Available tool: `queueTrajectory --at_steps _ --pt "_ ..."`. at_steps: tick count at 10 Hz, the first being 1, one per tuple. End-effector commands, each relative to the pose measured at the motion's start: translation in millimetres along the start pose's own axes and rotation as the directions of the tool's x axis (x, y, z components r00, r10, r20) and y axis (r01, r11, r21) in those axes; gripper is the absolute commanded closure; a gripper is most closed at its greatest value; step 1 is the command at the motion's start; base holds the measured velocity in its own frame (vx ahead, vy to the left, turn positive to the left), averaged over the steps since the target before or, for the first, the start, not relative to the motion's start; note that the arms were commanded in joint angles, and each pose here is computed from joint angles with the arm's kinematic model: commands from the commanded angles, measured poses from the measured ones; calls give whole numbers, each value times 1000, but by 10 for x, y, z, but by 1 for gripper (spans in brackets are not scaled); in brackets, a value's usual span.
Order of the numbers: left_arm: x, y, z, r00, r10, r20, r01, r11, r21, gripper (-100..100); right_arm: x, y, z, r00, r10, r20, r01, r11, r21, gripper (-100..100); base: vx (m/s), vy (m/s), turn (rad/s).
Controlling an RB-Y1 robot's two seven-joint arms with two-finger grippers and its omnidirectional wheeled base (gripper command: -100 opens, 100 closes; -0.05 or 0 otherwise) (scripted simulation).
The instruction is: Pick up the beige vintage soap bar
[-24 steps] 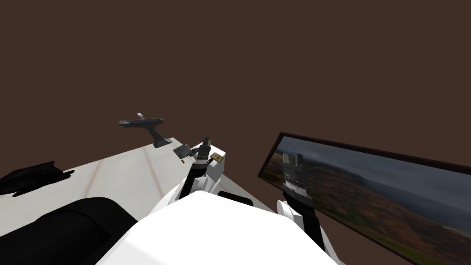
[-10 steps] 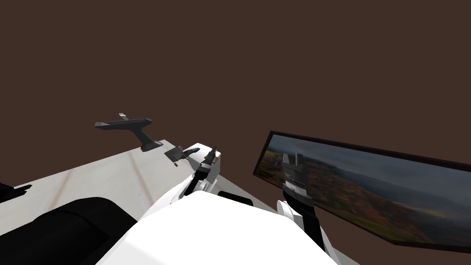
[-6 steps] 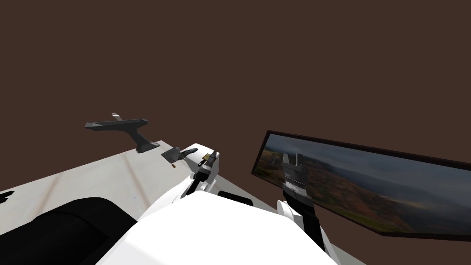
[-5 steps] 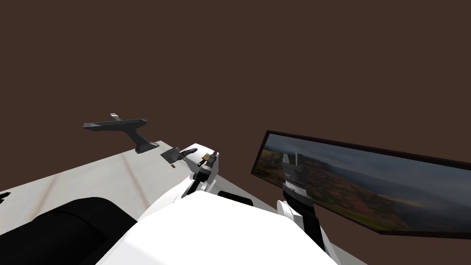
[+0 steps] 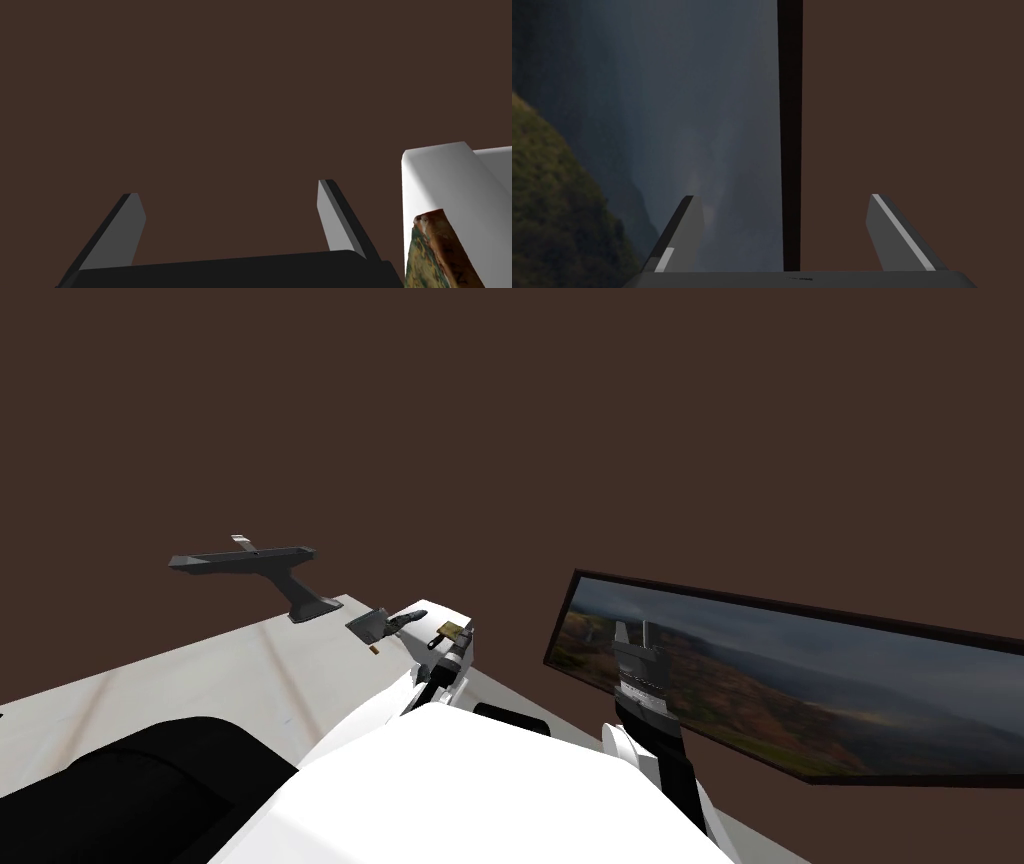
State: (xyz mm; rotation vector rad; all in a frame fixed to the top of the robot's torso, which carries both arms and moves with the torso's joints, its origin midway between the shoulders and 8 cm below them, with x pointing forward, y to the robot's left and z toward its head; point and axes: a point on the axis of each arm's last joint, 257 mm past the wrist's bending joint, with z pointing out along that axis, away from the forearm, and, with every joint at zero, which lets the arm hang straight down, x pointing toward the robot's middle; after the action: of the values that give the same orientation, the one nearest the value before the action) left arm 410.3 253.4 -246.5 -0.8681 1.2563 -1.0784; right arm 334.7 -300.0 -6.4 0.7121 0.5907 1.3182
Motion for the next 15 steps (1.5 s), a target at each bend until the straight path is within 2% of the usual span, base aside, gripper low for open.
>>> queueTrajectory --at_steps 1,10,14,15 --pt "45 125 -19 1000 -12 -6 11 1000 -24 -100 0 0 0 1000 0 0 0 1000 0 0 -18 -6 -9" --pt "285 723 -89 998 -60 -24 57 991 -123 -100 0 0 0 1000 0 0 0 1000 0 0 -29 35 12" --pt "386 880 -73 996 -86 -16 82 986 -144 -100 0 0 0 1000 0 0 0 1000 0 0 -33 82 29" --pt "469 905 -48 994 -111 -4 109 983 -147 -100 0 0 0 1000 0 0 0 1000 0 0 -21 123 58"
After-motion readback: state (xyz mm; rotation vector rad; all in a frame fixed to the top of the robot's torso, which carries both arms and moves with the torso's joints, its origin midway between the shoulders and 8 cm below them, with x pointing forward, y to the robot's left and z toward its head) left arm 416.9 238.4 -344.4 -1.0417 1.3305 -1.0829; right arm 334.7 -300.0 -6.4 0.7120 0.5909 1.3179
